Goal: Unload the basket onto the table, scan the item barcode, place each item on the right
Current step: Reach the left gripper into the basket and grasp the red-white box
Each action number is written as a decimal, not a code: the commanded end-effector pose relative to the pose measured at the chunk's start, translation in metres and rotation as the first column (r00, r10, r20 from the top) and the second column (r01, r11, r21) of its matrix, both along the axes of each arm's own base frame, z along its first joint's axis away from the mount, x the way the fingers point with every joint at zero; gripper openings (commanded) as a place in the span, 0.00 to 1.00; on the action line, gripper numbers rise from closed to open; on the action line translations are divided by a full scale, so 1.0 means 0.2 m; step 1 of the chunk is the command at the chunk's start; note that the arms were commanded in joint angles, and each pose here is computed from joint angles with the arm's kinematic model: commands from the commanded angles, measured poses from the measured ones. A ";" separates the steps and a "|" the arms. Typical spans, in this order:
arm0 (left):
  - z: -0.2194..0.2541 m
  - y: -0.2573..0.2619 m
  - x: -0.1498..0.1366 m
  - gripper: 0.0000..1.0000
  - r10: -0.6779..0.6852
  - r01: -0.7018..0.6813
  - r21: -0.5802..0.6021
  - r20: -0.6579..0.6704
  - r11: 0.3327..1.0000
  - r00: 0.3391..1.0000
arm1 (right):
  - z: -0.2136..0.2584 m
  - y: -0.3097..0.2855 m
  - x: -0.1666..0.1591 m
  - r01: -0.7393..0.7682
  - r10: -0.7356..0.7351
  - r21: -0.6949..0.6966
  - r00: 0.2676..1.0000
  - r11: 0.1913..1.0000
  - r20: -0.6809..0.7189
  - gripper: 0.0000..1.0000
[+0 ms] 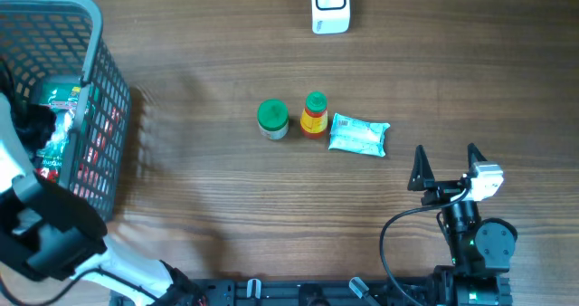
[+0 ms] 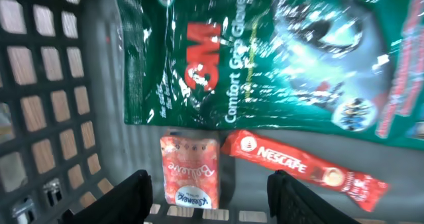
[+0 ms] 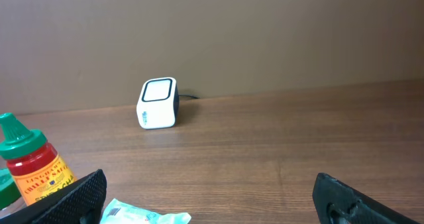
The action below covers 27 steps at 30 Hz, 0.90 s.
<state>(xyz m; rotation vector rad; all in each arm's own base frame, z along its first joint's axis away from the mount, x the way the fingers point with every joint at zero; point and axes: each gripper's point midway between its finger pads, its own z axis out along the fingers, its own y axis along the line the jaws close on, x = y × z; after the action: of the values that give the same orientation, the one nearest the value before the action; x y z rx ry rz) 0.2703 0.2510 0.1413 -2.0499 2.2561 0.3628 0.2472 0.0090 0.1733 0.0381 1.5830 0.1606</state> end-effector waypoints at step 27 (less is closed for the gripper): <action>-0.52 -0.13 -0.13 0.71 0.204 -0.215 -0.094 -0.114 0.972 0.972 | -0.01 0.01 0.00 -0.012 0.012 -0.018 1.000 1.000 -0.003 1.00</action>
<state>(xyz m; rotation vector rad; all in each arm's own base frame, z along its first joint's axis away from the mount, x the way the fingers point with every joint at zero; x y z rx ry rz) 0.2472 0.2279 0.0478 -2.3561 2.1652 0.3762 0.2472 0.0090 0.1731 0.0382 1.5838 0.1607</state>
